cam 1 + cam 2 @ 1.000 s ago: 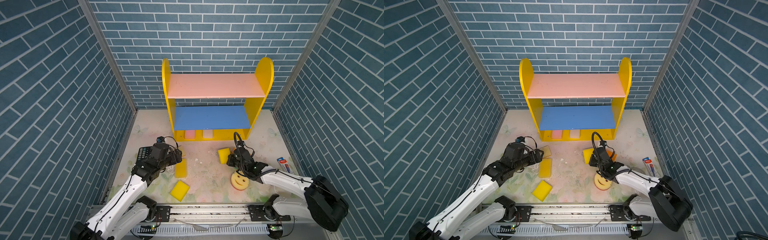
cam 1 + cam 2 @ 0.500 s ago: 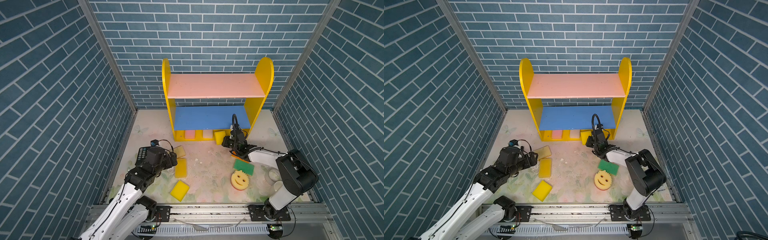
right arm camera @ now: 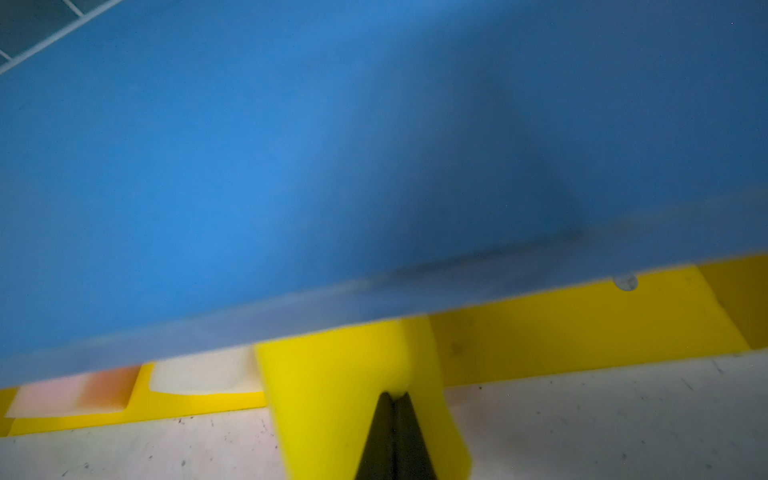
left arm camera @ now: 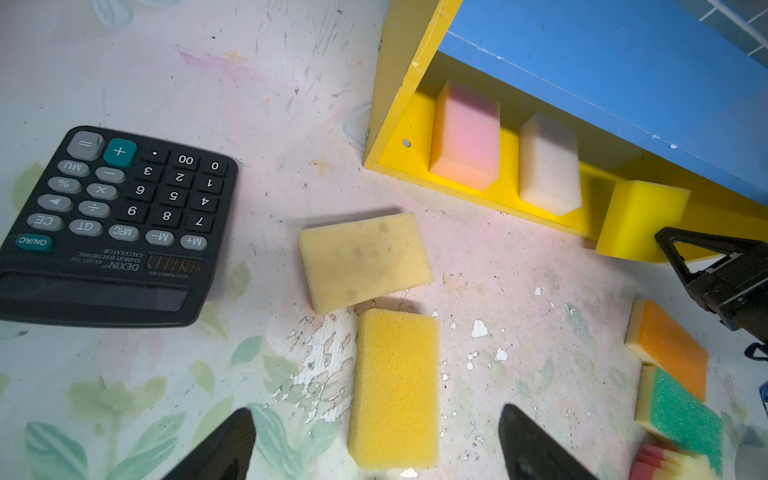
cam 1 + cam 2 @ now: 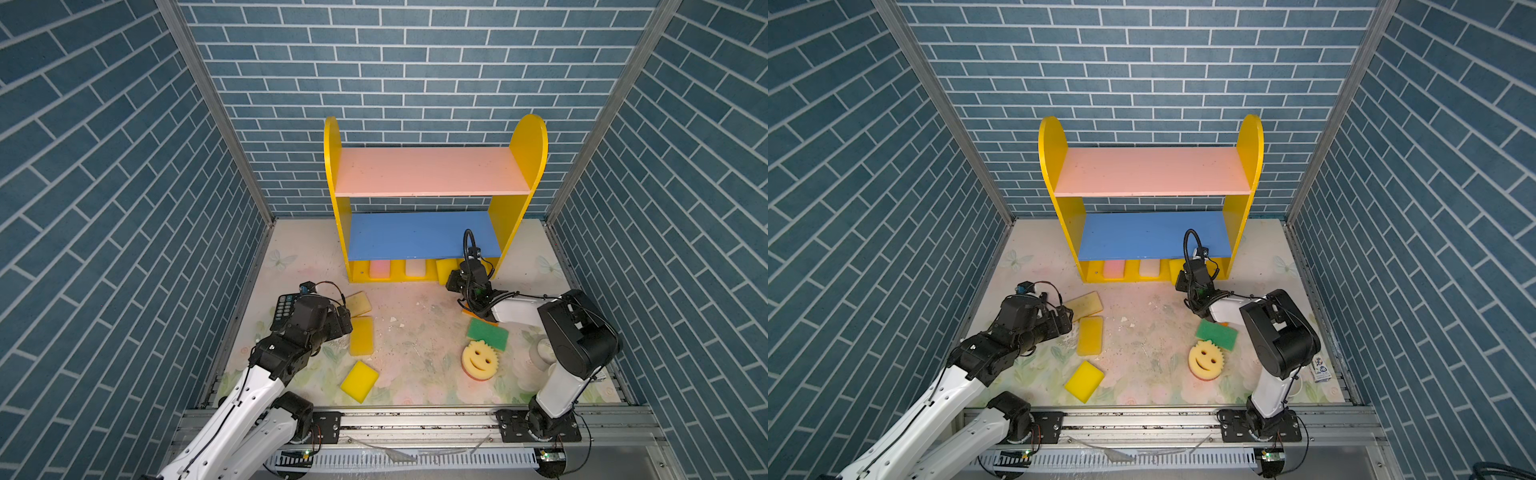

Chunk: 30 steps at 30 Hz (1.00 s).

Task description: Place and organize the cleaning sponges onto the shelf

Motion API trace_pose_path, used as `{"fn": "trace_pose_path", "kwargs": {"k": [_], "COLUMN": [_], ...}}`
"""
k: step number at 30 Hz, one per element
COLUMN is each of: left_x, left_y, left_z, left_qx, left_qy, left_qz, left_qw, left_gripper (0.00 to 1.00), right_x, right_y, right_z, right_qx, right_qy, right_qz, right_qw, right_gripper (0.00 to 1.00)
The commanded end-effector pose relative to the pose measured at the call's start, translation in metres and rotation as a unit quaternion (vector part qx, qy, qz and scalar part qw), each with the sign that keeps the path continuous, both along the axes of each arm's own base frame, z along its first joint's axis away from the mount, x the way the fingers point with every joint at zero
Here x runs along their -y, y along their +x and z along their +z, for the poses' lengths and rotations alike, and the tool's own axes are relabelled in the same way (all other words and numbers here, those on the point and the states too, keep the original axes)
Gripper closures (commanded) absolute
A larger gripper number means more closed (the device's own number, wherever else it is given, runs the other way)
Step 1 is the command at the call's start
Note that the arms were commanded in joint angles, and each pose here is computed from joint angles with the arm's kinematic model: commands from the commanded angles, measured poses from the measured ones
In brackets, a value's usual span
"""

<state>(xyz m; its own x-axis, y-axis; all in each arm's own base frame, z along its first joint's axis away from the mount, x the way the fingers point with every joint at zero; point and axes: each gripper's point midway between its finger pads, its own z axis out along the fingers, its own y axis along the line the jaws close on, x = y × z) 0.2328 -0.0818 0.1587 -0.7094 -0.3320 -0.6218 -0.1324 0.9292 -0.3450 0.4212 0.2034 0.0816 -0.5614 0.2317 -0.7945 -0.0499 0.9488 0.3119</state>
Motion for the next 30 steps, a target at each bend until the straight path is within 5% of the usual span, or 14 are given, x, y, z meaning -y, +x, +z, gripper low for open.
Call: {"fn": "trace_pose_path", "kwargs": {"k": [1,12,15,20,30], "left_x": [-0.004,-0.004,-0.002,-0.002,-0.001], "left_y": [0.0,0.001,0.002,0.002,0.0], "left_z": [0.0,-0.003,-0.004,-0.005,-0.005], "left_qx": [-0.001,-0.007,-0.009,-0.01,-0.009], "left_qy": [0.009,0.011,0.011,0.01,0.005], "left_qz": [0.004,0.006,0.003,0.003,-0.004], "left_qw": [1.0,1.0,1.0,1.0,1.0], "left_gripper": [0.07,0.07,0.07,0.07,0.07], "right_x": [0.005,0.004,0.008,0.016,0.017], "right_y": [0.018,0.024,0.023,0.02,-0.002], "right_z": [0.013,0.0,-0.001,0.001,0.023], "right_qx": [0.042,0.041,0.041,0.041,0.034], "right_qy": [-0.013,-0.013,-0.015,-0.018,0.019], "right_qz": [-0.022,-0.029,-0.042,-0.056,-0.047], "right_qw": [0.999,0.999,0.998,0.997,0.998], "right_gripper": [1.0,1.0,0.79,0.64,0.62]}}
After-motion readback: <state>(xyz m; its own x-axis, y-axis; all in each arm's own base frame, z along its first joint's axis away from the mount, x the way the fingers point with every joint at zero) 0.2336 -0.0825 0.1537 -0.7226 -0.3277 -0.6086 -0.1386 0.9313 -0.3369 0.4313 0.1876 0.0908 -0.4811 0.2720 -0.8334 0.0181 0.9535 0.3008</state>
